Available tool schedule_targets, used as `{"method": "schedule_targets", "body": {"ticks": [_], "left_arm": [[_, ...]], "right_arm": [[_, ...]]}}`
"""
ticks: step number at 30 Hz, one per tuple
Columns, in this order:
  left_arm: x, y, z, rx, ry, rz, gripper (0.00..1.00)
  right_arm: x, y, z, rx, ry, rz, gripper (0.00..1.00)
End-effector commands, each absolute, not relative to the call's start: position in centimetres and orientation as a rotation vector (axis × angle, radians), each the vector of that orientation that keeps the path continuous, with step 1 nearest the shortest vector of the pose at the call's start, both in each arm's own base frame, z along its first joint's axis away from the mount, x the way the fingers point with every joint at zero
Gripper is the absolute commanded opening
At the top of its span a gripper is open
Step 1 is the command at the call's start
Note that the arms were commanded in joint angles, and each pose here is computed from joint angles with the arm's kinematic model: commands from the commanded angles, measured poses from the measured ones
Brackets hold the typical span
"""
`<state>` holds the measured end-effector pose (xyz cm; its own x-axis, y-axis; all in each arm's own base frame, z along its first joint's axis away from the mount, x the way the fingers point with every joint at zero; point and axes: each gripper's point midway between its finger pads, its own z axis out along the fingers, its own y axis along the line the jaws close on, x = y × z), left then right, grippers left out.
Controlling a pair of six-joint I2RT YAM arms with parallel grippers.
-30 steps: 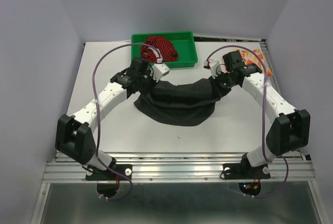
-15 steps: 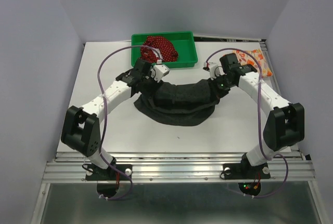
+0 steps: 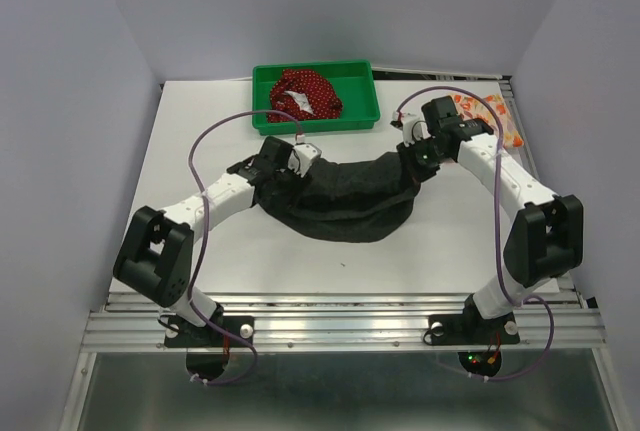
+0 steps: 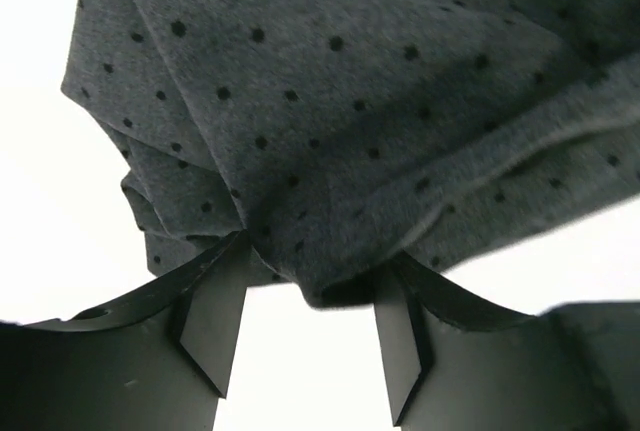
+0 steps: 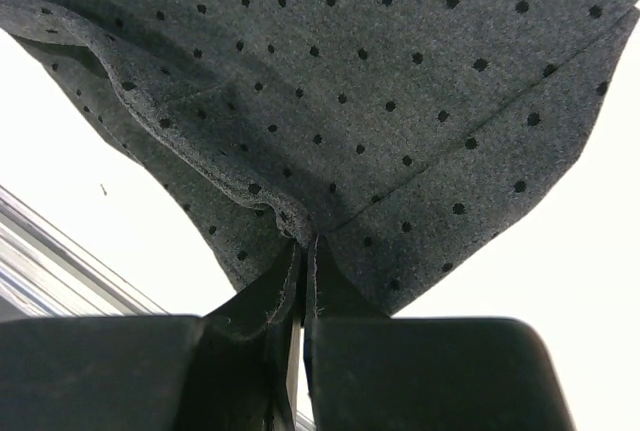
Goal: Fold and stack the skirts
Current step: Flatten the skirt out
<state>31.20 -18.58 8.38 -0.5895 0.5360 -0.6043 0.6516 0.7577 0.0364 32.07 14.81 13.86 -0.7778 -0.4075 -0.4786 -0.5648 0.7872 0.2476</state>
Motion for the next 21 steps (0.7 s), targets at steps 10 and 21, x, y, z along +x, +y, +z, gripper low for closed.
{"method": "schedule_targets", "body": {"ticks": [10, 21], "left_arm": [[35.8, -11.1, 15.4, 0.594, 2.245, 0.135, 0.44], [39.0, -12.7, 29.5, 0.609, 1.993, 0.105, 0.00]], "right_arm": [[34.2, 8.8, 17.2, -0.801, 2.451, 0.062, 0.01], [40.5, 7.0, 27.1, -0.760, 2.170, -0.210, 0.01]]}}
